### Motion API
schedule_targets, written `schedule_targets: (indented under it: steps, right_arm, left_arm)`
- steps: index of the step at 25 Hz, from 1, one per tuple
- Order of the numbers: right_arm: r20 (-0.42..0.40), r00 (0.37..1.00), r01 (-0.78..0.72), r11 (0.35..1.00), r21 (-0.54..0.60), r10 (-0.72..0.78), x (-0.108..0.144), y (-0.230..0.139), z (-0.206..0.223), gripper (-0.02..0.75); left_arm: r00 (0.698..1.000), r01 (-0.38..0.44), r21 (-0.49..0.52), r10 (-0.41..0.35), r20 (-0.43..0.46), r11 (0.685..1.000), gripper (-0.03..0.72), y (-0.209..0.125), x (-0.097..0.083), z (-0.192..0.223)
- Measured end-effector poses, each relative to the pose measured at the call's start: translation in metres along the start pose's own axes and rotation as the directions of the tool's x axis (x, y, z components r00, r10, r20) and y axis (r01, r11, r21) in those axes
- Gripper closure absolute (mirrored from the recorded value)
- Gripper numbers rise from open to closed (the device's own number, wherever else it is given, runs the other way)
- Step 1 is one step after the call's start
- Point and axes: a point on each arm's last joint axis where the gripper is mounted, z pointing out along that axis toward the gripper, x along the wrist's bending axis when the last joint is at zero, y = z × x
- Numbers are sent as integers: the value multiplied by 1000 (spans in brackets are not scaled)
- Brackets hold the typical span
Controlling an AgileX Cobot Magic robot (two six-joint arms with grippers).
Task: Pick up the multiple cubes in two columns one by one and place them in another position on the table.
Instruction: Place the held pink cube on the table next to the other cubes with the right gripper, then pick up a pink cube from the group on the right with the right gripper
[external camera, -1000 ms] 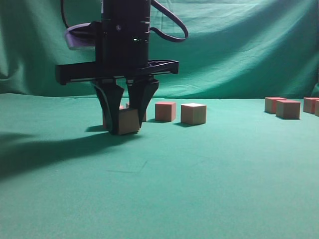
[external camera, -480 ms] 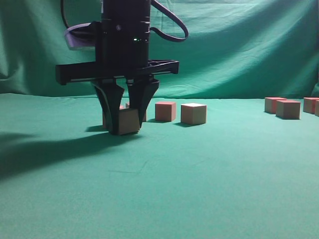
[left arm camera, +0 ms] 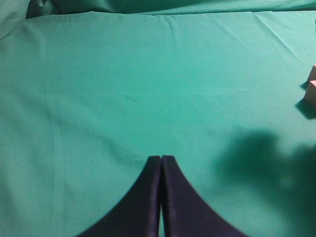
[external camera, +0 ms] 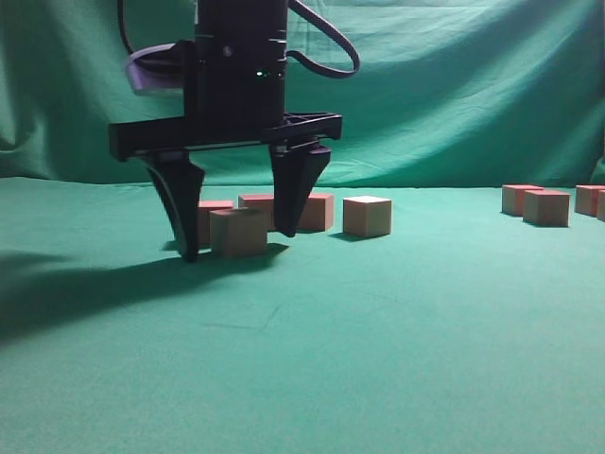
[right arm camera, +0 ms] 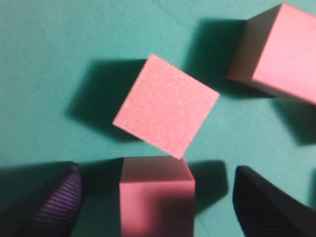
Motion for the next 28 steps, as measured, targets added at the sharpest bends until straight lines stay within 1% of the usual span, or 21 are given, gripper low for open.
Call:
schedule_targets:
  steps: [3, 6, 9, 13, 15, 16, 18, 21, 23, 26, 28]
  right_arm:
    - [-4, 1000, 1, 1000, 2, -1, 0, -1, -5, 174]
    - [-8, 1000, -1, 1000, -19, 0, -3, -1, -25, 174]
    - [-14, 1000, -5, 997, -78, 4, -8, -1, -63, 174]
    - [-14, 1000, -17, 985, -174, 14, -17, -7, -128, 174]
    - [12, 1000, -15, 975, -222, 18, -26, -16, -162, 174]
    - [36, 999, -10, 970, -241, 19, -31, -21, -176, 215]
    - [83, 996, -11, 955, -297, 37, -42, -35, -211, 217]
    - [169, 980, -26, 911, -412, 105, -61, -55, -258, 217]
    - [206, 964, -47, 874, -483, 166, -73, -69, -284, 217]
    - [204, 942, -111, 822, -558, 266, -94, -93, -314, 217]
    - [210, 923, -156, 812, -562, 323, -109, -107, -316, 217]
  left_arm:
    - [1000, 0, 0, 0, 0, 1000, 688, 0, 0, 0]
    - [1000, 0, 0, 0, 0, 1000, 688, 0, 0, 0]
    - [1000, 0, 0, 0, 0, 1000, 688, 0, 0, 0]
    - [1000, 0, 0, 0, 0, 1000, 688, 0, 0, 0]
    - [1000, 0, 0, 0, 0, 1000, 688, 0, 0, 0]
    - [1000, 0, 0, 0, 0, 1000, 688, 0, 0, 0]
    - [1000, 0, 0, 0, 0, 1000, 688, 0, 0, 0]
    - [1000, 0, 0, 0, 0, 1000, 688, 0, 0, 0]
    - [1000, 0, 0, 0, 0, 1000, 688, 0, 0, 0]
    - [1000, 0, 0, 0, 0, 1000, 688, 0, 0, 0]
    - [1000, 0, 0, 0, 0, 1000, 688, 0, 0, 0]
